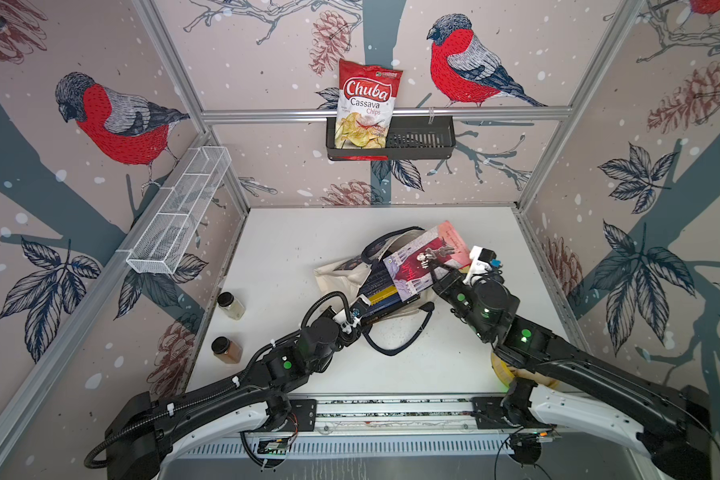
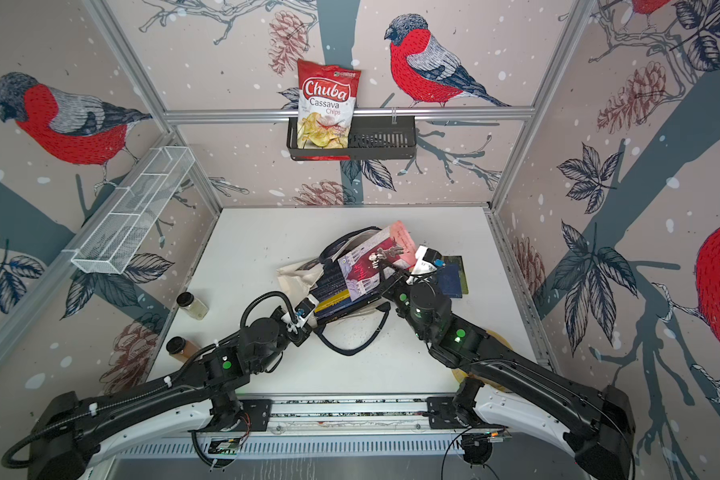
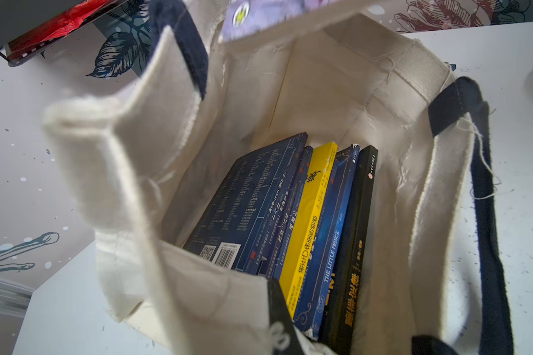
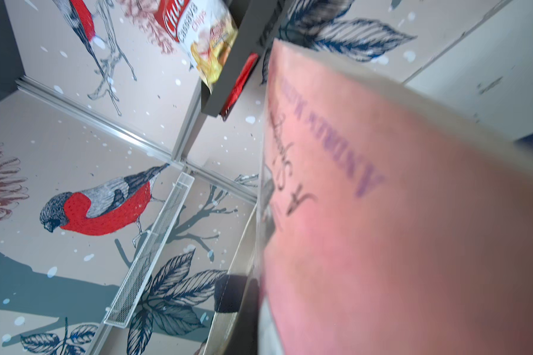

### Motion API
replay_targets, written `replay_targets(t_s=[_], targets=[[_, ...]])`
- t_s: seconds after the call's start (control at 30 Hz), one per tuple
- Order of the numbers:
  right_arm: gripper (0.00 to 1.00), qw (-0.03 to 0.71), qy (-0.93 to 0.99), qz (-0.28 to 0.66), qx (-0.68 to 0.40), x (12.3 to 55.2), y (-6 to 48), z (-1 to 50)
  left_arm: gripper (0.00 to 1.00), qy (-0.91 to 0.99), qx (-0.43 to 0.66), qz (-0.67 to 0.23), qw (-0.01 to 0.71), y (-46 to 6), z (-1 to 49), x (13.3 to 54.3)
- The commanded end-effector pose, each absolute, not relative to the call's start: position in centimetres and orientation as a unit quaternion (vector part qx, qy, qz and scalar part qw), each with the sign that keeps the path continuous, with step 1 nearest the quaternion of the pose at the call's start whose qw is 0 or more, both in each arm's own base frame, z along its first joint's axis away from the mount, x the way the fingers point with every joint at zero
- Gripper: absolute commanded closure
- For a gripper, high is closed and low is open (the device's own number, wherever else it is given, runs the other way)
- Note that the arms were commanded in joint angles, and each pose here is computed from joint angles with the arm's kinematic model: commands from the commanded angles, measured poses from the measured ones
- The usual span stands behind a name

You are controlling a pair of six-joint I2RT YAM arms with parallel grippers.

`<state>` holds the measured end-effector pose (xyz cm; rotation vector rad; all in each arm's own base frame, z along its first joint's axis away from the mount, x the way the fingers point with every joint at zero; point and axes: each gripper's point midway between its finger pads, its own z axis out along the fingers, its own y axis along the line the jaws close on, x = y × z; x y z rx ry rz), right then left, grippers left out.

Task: Take out the books from the canvas bag
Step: Place the book on the book.

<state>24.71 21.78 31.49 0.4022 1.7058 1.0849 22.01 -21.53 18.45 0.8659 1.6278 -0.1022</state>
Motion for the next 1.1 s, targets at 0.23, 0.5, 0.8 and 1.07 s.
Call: replay_targets(t_s=[0.23, 0.5, 0.8, 1.07], targets=[[1.00, 0.600, 0.645, 0.383, 0.279, 28.4, 8.9, 33.0, 1.00, 0.672, 0.362, -0.067, 0.642, -22.4, 21.2, 22.1], [1.00, 0.557, 0.625, 0.406, 0.367, 31.6, 1.6, 28.2, 1.00, 0.672, 0.364, -0.067, 0.642, -22.4, 21.2, 22.0], [1.00, 0.506, 0.648, 0.414, 0.392, 34.2, 2.2, 20.8, 1.00, 0.672, 0.369, -0.065, 0.638, -22.6, 21.0, 22.0], [1.00, 0.478, 0.665, 0.386, 0.425, 36.3, 2.5, 15.5, 1.00, 0.673, 0.369, -0.062, 0.638, -22.5, 20.9, 22.1]])
